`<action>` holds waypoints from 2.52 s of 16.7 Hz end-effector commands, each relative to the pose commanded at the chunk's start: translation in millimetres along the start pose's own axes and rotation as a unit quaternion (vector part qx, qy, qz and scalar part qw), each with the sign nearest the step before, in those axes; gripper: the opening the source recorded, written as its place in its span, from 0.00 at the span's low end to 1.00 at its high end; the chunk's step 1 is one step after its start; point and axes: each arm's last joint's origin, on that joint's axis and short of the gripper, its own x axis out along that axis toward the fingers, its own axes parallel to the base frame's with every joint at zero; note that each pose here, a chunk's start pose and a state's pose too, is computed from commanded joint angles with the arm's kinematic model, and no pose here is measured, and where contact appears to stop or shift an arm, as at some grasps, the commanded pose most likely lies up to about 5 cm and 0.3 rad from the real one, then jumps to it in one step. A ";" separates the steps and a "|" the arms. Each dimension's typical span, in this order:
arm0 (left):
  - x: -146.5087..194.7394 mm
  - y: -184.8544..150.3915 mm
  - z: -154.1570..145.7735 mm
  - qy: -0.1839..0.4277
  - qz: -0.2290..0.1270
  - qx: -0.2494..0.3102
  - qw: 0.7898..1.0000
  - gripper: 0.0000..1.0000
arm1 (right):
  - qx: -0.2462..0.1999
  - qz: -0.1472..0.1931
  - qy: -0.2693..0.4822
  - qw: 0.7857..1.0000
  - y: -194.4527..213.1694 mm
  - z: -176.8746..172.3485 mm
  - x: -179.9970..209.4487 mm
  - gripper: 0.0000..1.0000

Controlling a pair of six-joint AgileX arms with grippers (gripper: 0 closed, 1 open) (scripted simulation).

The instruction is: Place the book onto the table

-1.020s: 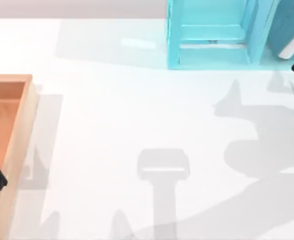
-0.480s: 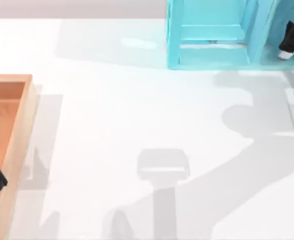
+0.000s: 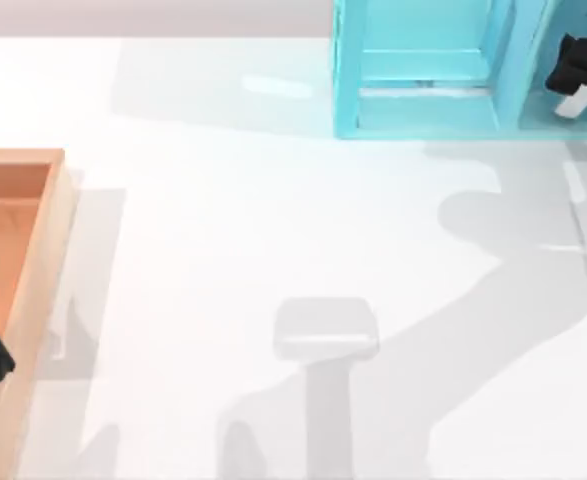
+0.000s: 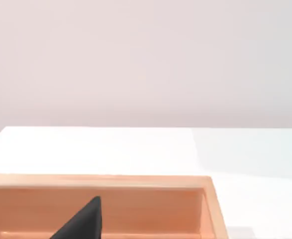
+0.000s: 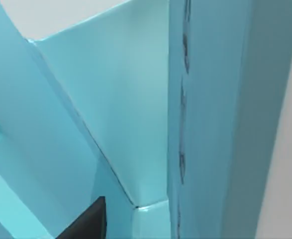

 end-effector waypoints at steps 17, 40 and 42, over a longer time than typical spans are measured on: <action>0.0 0.0 0.0 0.000 0.000 0.000 1.000 1.00 | 0.000 0.000 0.000 1.000 0.0 0.0 0.0 0.00; 0.0 0.0 0.0 0.000 0.000 0.000 1.000 1.00 | -0.001 0.004 0.001 1.000 79.8 151.5 -195.9 0.00; 0.0 0.0 0.0 0.000 0.000 0.000 1.000 1.00 | 0.002 0.002 0.005 1.000 81.5 151.8 -213.5 0.00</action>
